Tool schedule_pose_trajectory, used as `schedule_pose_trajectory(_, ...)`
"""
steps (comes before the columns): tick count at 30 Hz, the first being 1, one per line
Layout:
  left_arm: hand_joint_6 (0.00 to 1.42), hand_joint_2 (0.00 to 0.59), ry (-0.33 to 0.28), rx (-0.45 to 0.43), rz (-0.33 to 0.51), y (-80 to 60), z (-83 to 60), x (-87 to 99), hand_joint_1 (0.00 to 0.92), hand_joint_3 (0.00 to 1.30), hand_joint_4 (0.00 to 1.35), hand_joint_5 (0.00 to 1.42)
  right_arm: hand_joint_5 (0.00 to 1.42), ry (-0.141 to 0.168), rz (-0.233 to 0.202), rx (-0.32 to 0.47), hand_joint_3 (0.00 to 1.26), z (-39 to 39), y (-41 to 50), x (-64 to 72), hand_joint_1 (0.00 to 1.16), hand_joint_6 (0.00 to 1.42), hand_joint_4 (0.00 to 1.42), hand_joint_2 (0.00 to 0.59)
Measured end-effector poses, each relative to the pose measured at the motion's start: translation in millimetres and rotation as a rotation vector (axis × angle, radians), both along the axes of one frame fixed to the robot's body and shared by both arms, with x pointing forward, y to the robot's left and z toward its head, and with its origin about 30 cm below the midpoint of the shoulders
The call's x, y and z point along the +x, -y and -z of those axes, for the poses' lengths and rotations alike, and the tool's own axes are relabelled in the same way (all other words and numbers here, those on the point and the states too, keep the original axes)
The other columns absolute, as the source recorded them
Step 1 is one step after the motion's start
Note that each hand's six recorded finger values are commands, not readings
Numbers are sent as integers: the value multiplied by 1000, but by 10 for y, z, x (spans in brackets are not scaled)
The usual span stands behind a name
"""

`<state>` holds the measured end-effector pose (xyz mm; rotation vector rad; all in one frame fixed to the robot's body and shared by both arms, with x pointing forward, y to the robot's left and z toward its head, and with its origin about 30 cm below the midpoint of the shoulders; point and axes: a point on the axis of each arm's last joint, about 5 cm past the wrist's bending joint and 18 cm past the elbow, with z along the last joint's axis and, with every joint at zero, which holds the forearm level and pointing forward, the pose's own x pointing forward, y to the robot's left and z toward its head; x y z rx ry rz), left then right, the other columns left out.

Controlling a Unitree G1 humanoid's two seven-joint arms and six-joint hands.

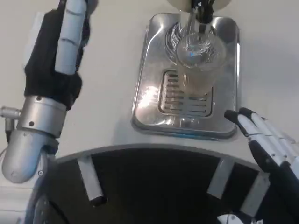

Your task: Grasp the cup under the faucet to collect the drink, then remove the cup.

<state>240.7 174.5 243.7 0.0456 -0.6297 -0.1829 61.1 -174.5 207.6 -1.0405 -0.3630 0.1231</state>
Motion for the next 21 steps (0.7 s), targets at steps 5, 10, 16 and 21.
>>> schedule_pose_trajectory(5, 0, 196, -26, -42, 104, 64, -142, -37, 0, 0, 0, 0, 25, -10, 1, 0, 45, -4, 9, 25, 606, 81, 1, 308)
schedule_pose_trajectory(10, 0, 195, -61, -84, 185, 129, -216, -29, 0, 0, 0, 0, 25, -20, 0, 0, 46, -4, 12, 37, 602, 81, 1, 308)
schedule_pose_trajectory(16, 0, 195, -74, -74, 231, 208, -290, 16, 0, 0, 0, 0, 25, -26, 0, -6, 46, -5, 18, 40, 599, 81, 1, 310)
schedule_pose_trajectory(21, 0, 192, -83, -87, 286, 340, -333, 107, 0, 0, 0, 0, 25, -22, -5, -16, 46, -10, 22, 48, 597, 81, 1, 313)
